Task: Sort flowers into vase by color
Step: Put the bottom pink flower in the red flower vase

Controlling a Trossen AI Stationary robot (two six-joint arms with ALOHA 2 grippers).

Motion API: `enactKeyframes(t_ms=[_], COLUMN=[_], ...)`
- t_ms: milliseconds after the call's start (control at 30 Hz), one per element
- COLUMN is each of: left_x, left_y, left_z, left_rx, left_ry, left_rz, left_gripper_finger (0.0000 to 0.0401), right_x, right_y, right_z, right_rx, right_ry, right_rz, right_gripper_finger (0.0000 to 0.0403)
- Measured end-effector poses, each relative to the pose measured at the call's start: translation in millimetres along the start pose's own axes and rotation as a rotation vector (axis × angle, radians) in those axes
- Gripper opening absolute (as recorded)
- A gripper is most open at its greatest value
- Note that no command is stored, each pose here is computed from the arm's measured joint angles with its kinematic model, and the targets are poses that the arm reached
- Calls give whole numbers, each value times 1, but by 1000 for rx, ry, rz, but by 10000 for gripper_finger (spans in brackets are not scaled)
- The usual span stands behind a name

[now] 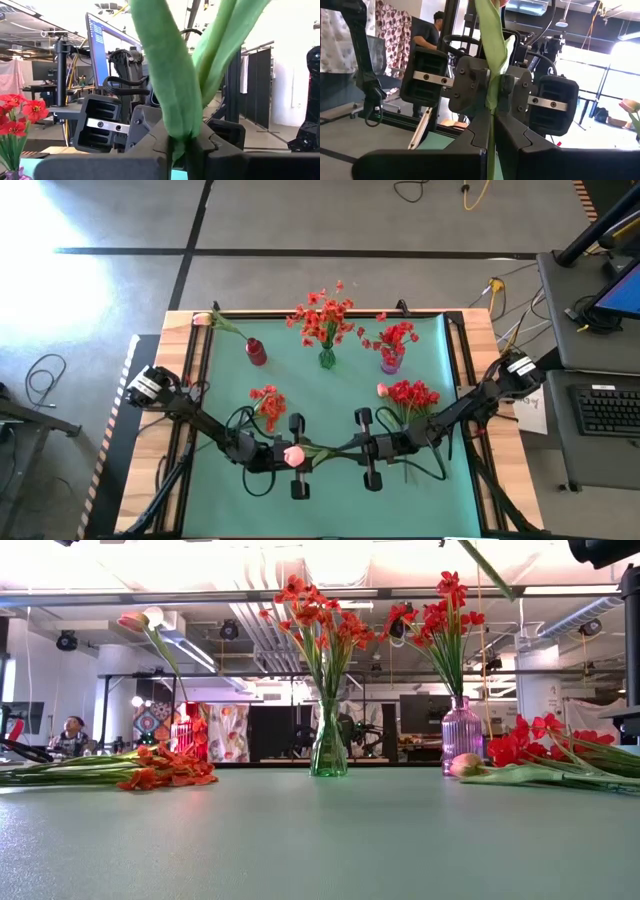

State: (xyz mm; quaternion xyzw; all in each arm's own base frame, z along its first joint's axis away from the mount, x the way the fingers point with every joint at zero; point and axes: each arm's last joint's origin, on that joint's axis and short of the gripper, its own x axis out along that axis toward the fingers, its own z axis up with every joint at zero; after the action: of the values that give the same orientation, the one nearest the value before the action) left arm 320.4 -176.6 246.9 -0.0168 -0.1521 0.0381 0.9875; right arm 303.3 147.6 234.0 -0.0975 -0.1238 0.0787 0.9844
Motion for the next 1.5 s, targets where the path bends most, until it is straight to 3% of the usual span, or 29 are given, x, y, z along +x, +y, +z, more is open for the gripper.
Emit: enactKeyframes(t_ms=[133,333,467,600,800,1100,1233,1400,1500], left_x=[0,-1,-3,-11,-39,-83,-93,-103,-103], left_y=[1,5,11,24,64,147,177,210,225], left_z=[2,12,23,50,101,157,169,177,177], left_rx=[-7,10,59,141,261,292,277,350,354], left_ry=[1,6,83,198,401,490,500,544,572], left_rz=[28,58,141,241,426,638,649,742,716], left_gripper_finger=[7,2,1,0,0,0,0,0,0], right_x=[0,-3,-6,-12,-16,-14,-14,-14,-14], right_y=[-1,-6,-12,-16,-18,-16,-16,-16,-16], right_z=[3,13,20,26,28,22,21,21,21], right_rx=[34,59,60,77,106,120,119,121,124], right_ry=[-8,-11,46,126,184,197,199,196,198], right_rz=[-2,-56,-131,-149,-150,-151,-151,-152,-152], right_gripper_finger=[45,129,173,199,210,210,210,210,210])
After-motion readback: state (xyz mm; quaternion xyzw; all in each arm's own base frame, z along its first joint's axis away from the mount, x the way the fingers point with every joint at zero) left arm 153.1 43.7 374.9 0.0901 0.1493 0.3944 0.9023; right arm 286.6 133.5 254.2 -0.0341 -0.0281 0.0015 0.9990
